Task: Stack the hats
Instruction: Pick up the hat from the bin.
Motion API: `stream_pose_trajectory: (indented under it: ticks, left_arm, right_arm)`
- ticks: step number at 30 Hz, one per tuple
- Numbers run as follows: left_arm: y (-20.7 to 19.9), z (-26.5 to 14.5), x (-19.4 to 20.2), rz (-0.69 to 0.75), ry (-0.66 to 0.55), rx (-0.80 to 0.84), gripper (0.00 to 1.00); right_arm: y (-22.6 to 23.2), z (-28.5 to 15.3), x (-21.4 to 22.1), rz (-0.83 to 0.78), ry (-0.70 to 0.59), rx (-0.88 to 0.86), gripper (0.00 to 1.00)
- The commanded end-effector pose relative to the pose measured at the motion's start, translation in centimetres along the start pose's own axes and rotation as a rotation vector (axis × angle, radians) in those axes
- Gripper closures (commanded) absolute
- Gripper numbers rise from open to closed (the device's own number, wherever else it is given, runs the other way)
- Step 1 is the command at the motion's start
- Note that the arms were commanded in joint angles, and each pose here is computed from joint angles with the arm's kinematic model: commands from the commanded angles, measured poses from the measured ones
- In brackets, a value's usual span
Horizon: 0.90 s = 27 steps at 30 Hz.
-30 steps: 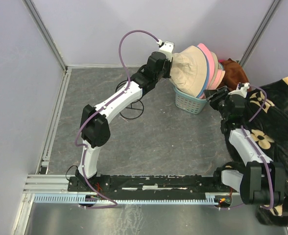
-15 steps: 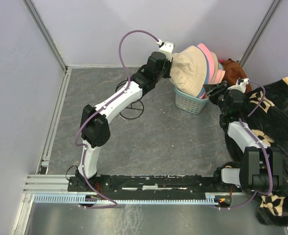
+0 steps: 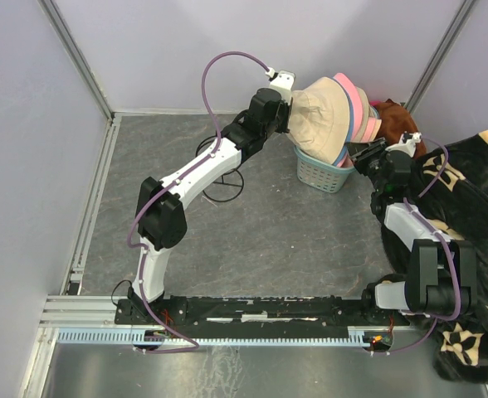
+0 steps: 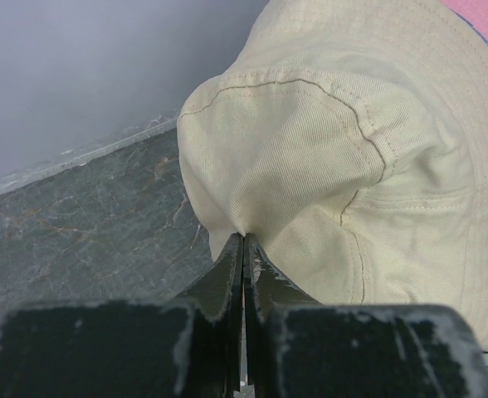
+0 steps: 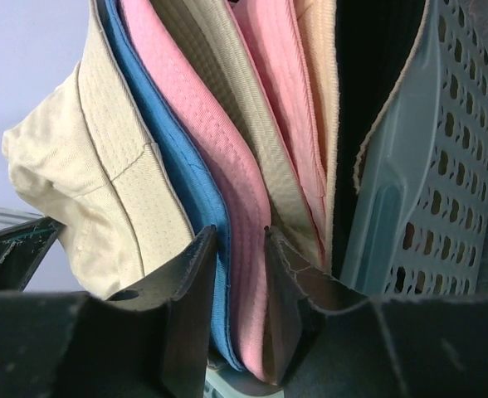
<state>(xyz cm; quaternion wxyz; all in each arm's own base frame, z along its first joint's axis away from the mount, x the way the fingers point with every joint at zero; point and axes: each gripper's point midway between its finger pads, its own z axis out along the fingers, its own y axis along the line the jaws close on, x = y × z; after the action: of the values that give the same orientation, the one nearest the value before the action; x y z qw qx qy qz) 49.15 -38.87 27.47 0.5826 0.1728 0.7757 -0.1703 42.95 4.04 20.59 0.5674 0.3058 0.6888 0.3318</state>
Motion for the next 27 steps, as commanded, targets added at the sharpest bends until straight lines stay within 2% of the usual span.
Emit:
stream_pose_trajectory:
  ticks: [1,10,16,20,27]
  left_arm:
    - [-0.3,-1.3,-3.4,-0.022,-0.084,0.021,0.97]
    - [-0.4,-1.2,-3.3,-0.023,-0.082,0.025,0.97]
    - [-0.5,-1.3,-3.6,-0.027,-0.088,0.029,0.97]
    - [-0.5,-1.6,-4.0,-0.031,-0.096,0.031,0.97]
    - [-0.8,-2.8,-6.2,-0.049,-0.139,0.053,0.97]
  right_arm:
    - [0.1,0.0,0.5,0.010,0.015,-0.016,0.63]
    - [0.3,0.4,0.7,0.029,0.022,-0.032,0.67]
    - [0.4,0.6,0.9,0.034,0.035,-0.038,0.83]
    - [0.4,0.5,0.9,0.030,0.038,-0.035,0.98]
    - [0.4,0.4,0.8,0.022,0.045,-0.020,0.99]
